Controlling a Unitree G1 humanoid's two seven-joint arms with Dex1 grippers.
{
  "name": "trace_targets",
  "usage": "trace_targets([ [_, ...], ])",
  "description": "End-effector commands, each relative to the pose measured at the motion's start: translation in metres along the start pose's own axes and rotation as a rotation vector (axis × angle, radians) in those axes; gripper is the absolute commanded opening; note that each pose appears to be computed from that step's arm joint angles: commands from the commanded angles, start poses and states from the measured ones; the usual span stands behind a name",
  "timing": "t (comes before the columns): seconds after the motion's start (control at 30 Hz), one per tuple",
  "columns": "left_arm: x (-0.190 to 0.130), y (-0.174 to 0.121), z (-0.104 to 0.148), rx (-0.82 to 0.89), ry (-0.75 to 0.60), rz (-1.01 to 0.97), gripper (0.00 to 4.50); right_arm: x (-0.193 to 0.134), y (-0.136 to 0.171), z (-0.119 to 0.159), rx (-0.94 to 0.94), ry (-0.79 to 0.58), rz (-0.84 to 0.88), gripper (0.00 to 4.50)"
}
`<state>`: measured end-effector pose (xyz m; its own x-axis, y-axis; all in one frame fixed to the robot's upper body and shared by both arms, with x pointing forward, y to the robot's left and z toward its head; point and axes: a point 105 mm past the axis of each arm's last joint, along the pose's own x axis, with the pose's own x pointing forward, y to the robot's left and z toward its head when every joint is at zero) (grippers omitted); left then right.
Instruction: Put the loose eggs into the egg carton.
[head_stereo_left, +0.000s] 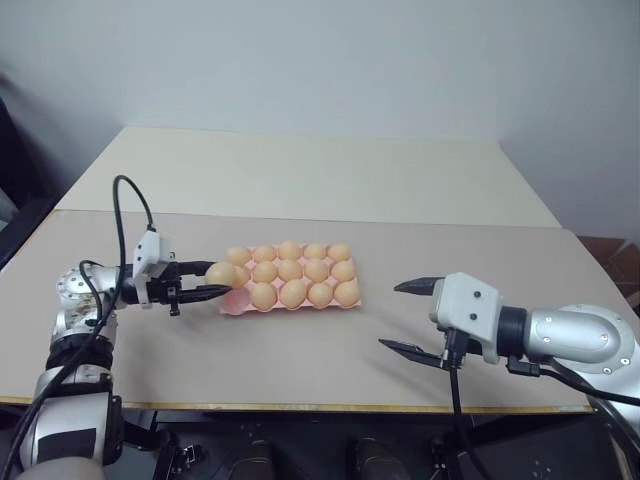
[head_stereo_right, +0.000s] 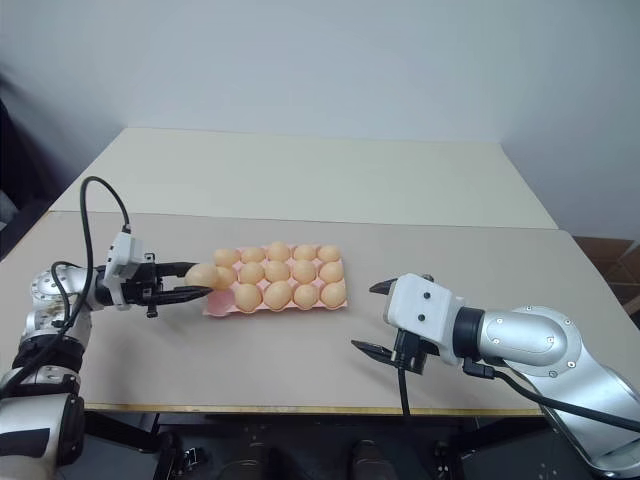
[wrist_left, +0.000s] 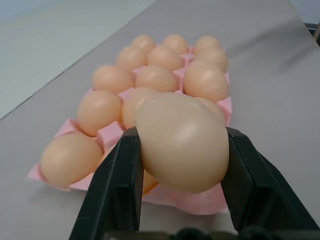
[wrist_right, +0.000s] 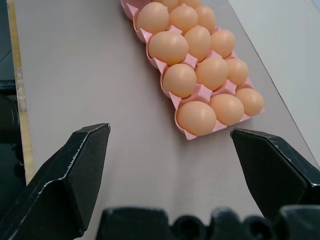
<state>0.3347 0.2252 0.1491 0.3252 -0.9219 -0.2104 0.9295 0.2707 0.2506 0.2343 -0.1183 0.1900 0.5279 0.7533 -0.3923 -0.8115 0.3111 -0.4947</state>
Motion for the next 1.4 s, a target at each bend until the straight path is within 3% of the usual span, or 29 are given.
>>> trace_targets([
  [0.03, 0.002, 0.0, 0.011, 0.041, -0.017, -0.02, 1.89, -0.004, -0.004, 0.007, -0.041, -0.013, -0.036, 4.5],
  [0.2, 0.003, -0.004, 0.014, 0.043, -0.008, -0.057, 1.89, -0.005, -0.003, 0.005, -0.039, -0.007, -0.042, 4.5],
  [0.47, -0.003, -0.009, 0.009, 0.028, 0.031, -0.077, 4.42, -0.003, -0.003, 0.005, -0.039, -0.012, -0.044, 4.5],
  [0.77, -0.013, 0.0, 0.02, 0.113, 0.013, -0.003, 4.47, -0.003, -0.003, 0.005, -0.04, -0.016, -0.041, 4.5],
  [0.9, -0.036, 0.002, 0.051, 0.167, -0.034, 0.089, 4.47, -0.006, -0.004, 0.007, -0.044, -0.015, -0.046, 4.5],
  [1.13, -0.074, -0.022, 0.062, 0.159, 0.054, 0.18, 4.47, -0.021, -0.011, 0.01, -0.069, 0.0, -0.031, 4.5],
  [1.4, -0.084, -0.059, 0.08, 0.145, 0.059, 0.242, 4.47, -0.034, -0.019, 0.004, -0.075, 0.026, 0.016, 4.5],
])
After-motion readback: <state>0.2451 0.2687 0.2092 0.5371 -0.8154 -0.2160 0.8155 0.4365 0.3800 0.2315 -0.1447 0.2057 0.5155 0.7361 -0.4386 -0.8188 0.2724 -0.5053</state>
